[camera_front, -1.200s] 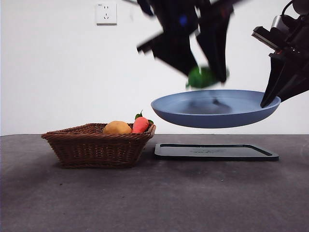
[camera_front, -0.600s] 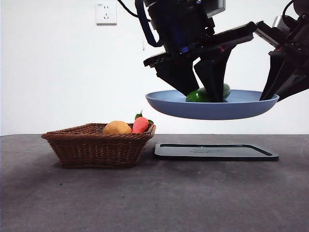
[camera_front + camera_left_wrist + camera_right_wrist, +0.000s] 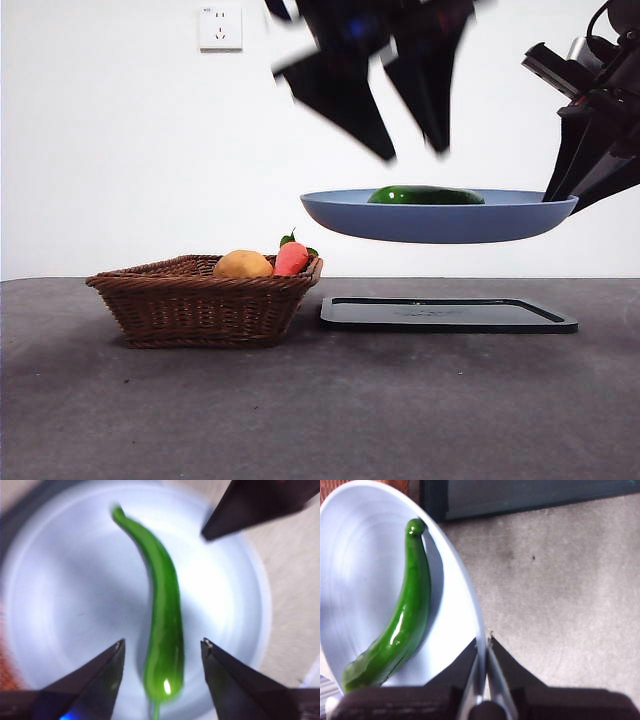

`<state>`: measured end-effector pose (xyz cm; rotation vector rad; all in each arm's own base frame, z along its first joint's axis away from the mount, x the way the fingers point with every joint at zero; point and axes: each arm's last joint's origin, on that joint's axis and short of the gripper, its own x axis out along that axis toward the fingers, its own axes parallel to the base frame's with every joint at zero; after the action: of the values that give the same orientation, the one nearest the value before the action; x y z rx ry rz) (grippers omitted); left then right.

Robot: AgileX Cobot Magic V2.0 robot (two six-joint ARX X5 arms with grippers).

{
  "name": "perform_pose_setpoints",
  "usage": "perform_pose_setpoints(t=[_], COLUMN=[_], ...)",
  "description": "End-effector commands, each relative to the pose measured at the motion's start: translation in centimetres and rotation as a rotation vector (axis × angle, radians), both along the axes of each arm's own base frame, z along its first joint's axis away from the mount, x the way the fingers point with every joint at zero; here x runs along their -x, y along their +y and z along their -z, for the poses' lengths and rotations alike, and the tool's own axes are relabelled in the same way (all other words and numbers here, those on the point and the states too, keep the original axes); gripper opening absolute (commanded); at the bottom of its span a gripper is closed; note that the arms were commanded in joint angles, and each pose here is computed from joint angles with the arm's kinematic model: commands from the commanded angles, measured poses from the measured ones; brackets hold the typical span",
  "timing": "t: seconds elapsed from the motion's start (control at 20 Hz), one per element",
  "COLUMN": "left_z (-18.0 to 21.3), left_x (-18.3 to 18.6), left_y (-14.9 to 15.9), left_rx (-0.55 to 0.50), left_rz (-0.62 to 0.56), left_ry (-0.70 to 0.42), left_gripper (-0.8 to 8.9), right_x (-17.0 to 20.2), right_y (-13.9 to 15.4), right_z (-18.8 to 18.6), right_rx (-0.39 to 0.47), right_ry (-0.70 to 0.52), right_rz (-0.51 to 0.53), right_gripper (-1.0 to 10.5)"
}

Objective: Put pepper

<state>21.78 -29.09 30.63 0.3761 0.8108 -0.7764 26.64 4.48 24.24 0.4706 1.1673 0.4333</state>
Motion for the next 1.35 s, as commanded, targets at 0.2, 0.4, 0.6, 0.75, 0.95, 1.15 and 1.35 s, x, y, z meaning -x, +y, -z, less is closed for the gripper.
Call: perform_pose_setpoints(t=[0.2, 0.4, 0.6, 0.75, 0.95, 1.15, 1.35], left_z=[-5.3, -9.8, -12.8, -14.1, -14.9, -14.7, -14.8], left_x=[2.6, 5.4, 8.0, 9.5, 10.4, 10.5, 10.5], left_y=[3.2, 7.0, 10.6, 12.6, 13.9, 14.0, 13.9], left_rx=[0.071, 0.19, 0.283, 0.333, 0.366, 0.355, 0.362], left_rz=[0.016, 0.019, 0.019, 0.015, 0.012, 0.011, 0.009], left_ry=[-0.071, -0.167, -0.234, -0.266, -0.285, -0.276, -0.279], left_gripper=[2.84, 2.84, 2.84, 2.84, 2.84, 2.84, 2.84], right_x=[-1.1, -3.5, -7.0, -9.8, -13.3, -15.6, -16.1], right_y=[-0.2, -1.0, -1.9, -2.7, -3.2, -3.3, -3.3], right_z=[-0.5, -0.3, 1.0, 2.5, 4.3, 5.6, 7.6], right_rx=[-0.01, -0.025, -0.023, -0.023, -0.025, -0.028, -0.022], right_ry=[-0.025, -0.005, 0.04, 0.079, 0.092, 0.069, 0.107], right_rz=[0.118, 0.183, 0.229, 0.262, 0.281, 0.281, 0.281], right_gripper=[0.1, 0.1, 0.1, 0.1, 0.1, 0.1, 0.1])
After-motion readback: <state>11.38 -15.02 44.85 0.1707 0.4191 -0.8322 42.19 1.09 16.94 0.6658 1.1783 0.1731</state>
